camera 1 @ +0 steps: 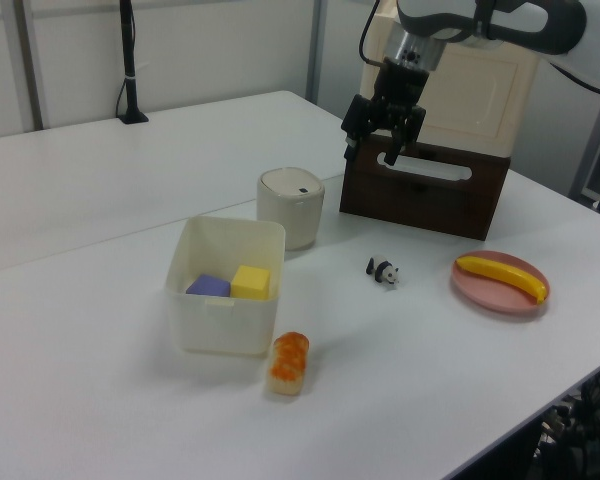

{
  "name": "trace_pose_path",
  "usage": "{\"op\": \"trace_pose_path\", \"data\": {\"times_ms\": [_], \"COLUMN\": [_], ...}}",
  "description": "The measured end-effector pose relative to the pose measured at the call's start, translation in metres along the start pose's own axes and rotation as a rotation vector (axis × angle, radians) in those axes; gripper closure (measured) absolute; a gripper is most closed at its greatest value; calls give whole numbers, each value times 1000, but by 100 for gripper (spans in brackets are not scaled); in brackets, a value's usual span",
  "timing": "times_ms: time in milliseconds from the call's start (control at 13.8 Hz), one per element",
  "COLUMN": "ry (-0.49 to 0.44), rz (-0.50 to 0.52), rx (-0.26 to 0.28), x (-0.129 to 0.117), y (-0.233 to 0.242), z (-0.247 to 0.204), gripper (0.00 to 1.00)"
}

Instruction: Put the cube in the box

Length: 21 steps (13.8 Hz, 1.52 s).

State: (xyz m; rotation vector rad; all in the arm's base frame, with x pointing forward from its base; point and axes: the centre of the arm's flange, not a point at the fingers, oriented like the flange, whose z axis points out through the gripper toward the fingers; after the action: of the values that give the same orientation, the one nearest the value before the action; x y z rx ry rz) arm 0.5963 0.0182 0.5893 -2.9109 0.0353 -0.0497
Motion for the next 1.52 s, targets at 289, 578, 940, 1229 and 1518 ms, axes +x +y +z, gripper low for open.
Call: {"op": "trace_pose_path", "data": {"times_ms": [289,578,940,1229,1518], "ry": [-1,-1,-1,-2,1], "rz": [-4,-6,-10,-14,-27], "rx": [0,0,-13,-37,-56], "x": [0,0,0,-1,0], "y": [-2,-3,-3,-2,-6], "z": [0,1,1,1,1], "gripper": [0,0,0,0,0]}}
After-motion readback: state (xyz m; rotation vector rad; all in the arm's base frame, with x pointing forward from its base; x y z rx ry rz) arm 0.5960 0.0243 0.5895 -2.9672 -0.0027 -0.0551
